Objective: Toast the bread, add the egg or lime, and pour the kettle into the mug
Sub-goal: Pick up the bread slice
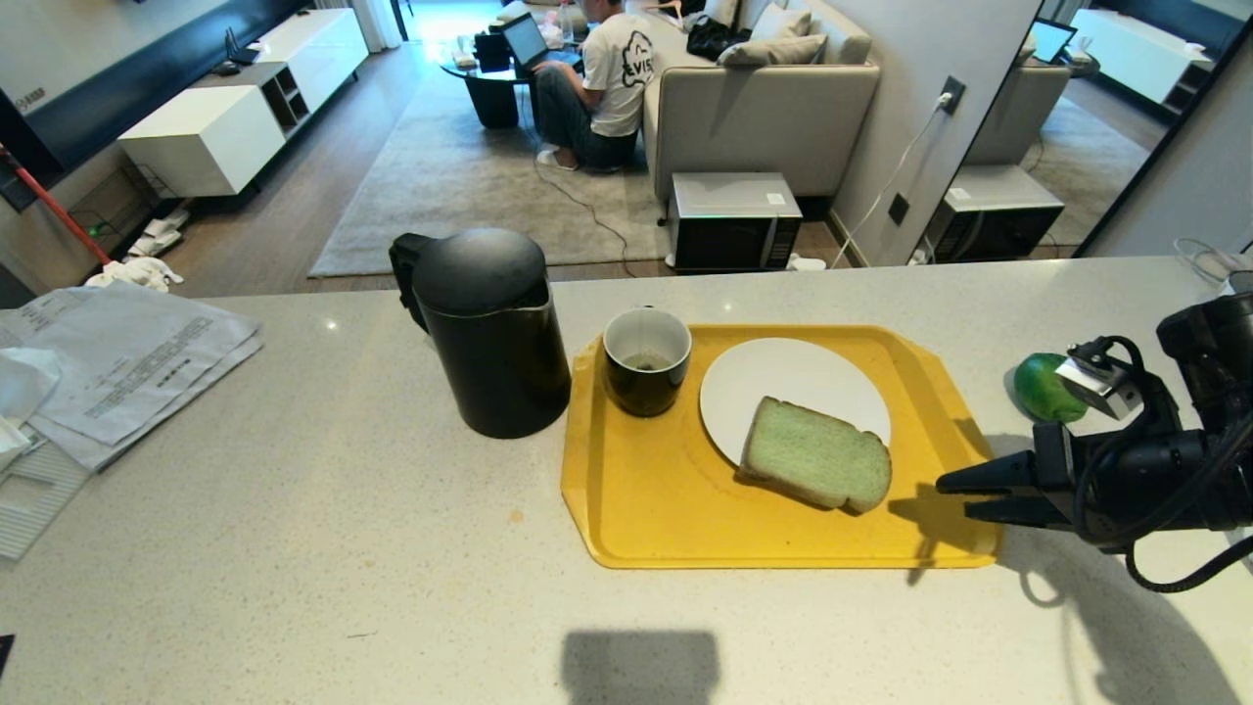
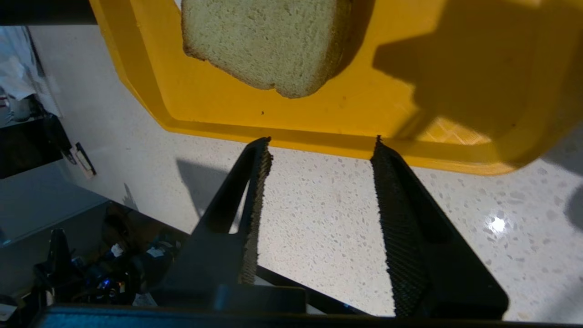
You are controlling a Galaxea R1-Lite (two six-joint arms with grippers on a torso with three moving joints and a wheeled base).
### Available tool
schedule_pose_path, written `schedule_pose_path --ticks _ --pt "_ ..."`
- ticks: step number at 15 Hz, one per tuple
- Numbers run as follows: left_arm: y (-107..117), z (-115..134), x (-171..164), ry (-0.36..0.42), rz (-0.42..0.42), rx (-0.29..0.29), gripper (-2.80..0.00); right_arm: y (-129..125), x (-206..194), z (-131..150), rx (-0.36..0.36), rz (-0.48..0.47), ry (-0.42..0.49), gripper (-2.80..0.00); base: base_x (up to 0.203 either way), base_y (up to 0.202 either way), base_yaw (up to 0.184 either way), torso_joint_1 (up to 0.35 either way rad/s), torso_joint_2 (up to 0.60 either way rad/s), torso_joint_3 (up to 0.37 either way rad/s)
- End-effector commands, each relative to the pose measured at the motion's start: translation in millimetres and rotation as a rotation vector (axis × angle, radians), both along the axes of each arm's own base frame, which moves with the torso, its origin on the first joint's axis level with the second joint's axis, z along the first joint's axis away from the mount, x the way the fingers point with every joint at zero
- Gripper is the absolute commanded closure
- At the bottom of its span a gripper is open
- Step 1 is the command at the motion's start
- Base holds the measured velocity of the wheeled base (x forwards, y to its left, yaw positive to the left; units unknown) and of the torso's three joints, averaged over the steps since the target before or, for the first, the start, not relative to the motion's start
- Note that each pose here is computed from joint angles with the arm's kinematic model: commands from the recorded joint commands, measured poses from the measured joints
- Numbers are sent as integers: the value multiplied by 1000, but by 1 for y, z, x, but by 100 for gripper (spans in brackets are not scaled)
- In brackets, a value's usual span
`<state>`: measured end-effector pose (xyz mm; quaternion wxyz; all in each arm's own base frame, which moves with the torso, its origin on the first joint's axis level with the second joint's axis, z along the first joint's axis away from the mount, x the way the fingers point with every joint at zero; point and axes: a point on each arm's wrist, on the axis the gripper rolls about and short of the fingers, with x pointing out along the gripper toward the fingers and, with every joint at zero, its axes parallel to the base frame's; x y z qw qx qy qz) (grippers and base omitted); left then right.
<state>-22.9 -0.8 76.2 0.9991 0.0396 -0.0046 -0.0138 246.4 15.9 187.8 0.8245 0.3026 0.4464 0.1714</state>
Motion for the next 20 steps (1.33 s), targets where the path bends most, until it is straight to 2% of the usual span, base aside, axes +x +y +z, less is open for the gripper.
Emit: schedule_pose_path --ticks 1,7,15,20 --pt "0 0 0 -1 0 1 0 1 10 -9 27 19 21 -280 0 0 0 0 0 0" --pt "0 0 0 -1 0 1 0 0 33 -25 52 28 74 -280 0 0 0 0 0 0" --pt "0 0 0 -1 0 1 0 1 51 -17 80 10 63 -280 0 0 0 0 0 0" --pt "0 0 0 -1 0 1 0 1 59 -25 94 -7 103 -280 0 0 0 0 0 0"
